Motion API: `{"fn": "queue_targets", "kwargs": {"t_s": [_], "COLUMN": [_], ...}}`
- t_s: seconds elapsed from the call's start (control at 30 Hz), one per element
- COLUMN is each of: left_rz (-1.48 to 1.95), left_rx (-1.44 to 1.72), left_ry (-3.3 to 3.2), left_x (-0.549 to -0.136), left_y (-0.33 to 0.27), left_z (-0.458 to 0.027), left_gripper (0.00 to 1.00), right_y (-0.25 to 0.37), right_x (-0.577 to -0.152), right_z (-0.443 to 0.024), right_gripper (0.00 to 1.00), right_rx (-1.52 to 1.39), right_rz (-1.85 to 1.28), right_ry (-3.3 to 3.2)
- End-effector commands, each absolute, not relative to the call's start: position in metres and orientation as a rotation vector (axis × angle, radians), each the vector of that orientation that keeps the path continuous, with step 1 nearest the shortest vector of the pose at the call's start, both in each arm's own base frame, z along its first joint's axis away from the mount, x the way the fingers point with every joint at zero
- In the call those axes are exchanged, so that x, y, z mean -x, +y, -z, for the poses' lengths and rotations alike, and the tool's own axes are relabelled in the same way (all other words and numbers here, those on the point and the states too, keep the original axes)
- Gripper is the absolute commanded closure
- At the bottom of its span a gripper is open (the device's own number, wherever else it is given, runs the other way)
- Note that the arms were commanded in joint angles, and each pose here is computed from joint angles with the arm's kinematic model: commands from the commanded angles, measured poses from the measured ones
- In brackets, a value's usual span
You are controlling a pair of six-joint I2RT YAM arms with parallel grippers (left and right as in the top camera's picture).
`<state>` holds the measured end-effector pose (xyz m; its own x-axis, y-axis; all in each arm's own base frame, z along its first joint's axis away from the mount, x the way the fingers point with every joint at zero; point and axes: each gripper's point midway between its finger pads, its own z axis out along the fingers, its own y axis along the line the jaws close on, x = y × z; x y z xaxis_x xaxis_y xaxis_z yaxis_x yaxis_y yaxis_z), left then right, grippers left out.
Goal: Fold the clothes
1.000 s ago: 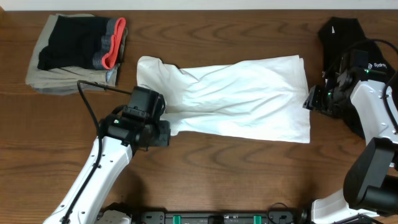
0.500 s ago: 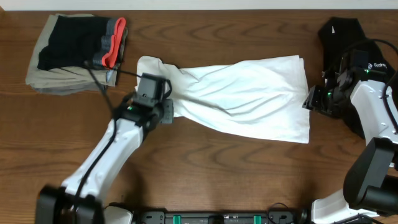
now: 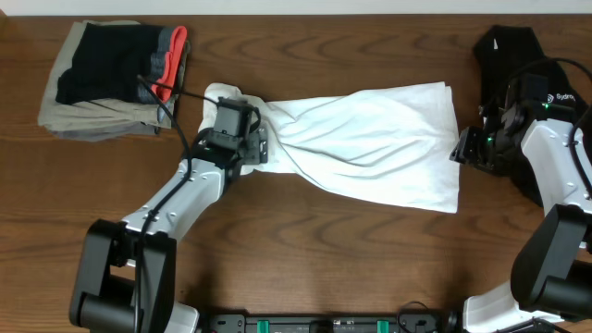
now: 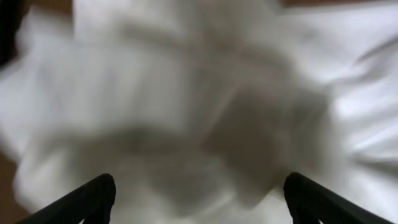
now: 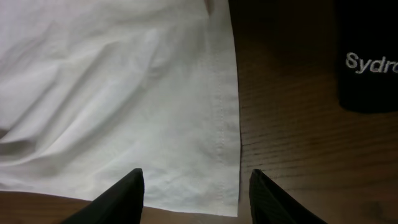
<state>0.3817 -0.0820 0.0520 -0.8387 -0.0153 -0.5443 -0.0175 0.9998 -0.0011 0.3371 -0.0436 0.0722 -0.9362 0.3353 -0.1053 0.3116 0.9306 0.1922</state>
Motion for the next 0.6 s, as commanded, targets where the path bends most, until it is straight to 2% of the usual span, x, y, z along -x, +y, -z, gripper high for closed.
{"fn": "queue_targets", "kwargs": {"t_s": [0.0, 0.13, 0.27, 0.4, 0.43, 0.57], "left_rz": [-0.041, -0.038, -0.043, -0.024, -0.023, -0.031], "left_rx": [0.060, 0.041, 0.036, 0.040, 0.040, -0.007], "left_ry": [2.583, 2.668, 2.674, 2.626, 2.623, 2.613], "left_x": [-0.373, -0.352, -0.350, -0.361, -0.363, -0.371], "left_y": [-0.069, -0.068, -0.067, -0.070, -0.071, -0.073], "left_z": [-0.063, -0.058, -0.054, -0.059, -0.058, -0.050], "left_gripper": [0.12, 0.21, 0.30, 0.53, 0.56, 0.56], "right_y": [-0.038, -0.038, -0.038, -0.038, -0.038, -0.038], "right_x": [-0.339, -0.341, -0.343, -0.344, -0.344, -0.344], "right_z": [-0.080, -0.081, -0.081, -0.081, -0.081, -0.081], "right_gripper": [0.48, 0.48, 0.48, 0.48, 0.48, 0.48], "right_rx": [-0.486, -0.484, -0.481, -0.479, -0.480, -0.480], "right_rz": [-0.266, -0.266, -0.264, -0.264, -0.264, -0.264], "right_ry": [2.929, 2.920, 2.912, 2.909, 2.910, 2.911]}}
